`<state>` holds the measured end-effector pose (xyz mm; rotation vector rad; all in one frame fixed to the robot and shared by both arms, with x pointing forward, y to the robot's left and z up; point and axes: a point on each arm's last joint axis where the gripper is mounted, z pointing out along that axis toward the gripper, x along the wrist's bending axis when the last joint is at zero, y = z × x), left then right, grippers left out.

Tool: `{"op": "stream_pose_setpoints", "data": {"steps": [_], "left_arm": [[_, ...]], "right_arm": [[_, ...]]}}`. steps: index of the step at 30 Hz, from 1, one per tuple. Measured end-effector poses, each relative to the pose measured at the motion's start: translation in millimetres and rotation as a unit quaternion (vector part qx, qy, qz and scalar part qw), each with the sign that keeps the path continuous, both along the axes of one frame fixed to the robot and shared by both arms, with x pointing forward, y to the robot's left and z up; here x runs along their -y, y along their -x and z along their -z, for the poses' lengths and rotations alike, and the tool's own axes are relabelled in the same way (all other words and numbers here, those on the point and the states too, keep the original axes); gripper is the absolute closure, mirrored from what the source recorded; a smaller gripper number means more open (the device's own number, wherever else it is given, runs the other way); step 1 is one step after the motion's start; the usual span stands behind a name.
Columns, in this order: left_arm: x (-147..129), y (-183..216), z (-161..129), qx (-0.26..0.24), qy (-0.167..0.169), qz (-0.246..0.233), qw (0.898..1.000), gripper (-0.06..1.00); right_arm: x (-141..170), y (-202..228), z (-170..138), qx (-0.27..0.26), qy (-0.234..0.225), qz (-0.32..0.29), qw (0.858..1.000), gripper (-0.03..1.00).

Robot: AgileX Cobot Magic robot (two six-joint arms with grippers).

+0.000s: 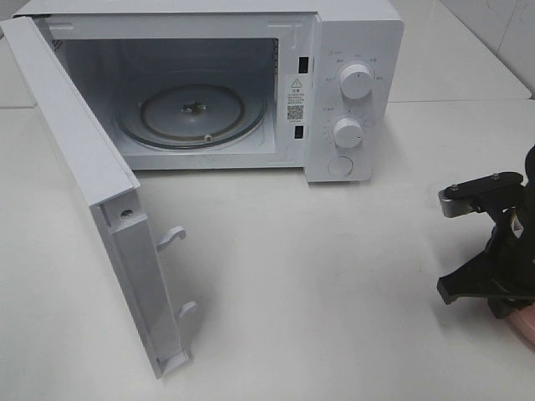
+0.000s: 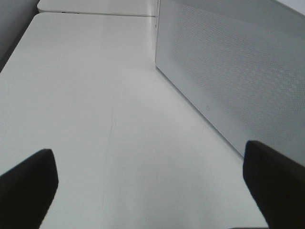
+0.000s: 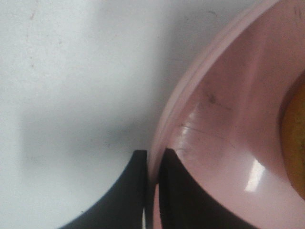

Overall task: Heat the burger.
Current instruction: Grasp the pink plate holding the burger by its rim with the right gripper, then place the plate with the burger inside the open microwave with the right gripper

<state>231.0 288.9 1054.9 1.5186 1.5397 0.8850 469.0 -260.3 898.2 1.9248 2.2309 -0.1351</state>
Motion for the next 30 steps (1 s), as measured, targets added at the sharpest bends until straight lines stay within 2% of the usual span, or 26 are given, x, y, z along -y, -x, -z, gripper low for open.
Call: {"op": "stream_pose_setpoints", "data": {"steps": [8,10,23,25,30], "left_arm": [[0,0,0,0.000,0.000,0.000,1.000,-0.03],[0,0,0,0.000,0.000,0.000,1.000,-0.03],[0,0,0,0.000,0.000,0.000,1.000,-0.03],[0,0,0,0.000,0.000,0.000,1.000,-0.03],[0,0,0,0.000,0.000,0.000,1.000,-0.03]], "right_arm": [[-10,5,-2,0.000,0.047,-0.022,0.999,0.92],[-16,9,-3,-0.001,0.071,-0.034,0.997,0.92],[-41,19,-6,0.010,0.115,-0.085,0.990,0.92],[-46,23,-8,0.013,0.138,-0.100,0.985,0.92],[-50,26,-9,0.013,0.157,-0.115,0.981,0.92]]}}
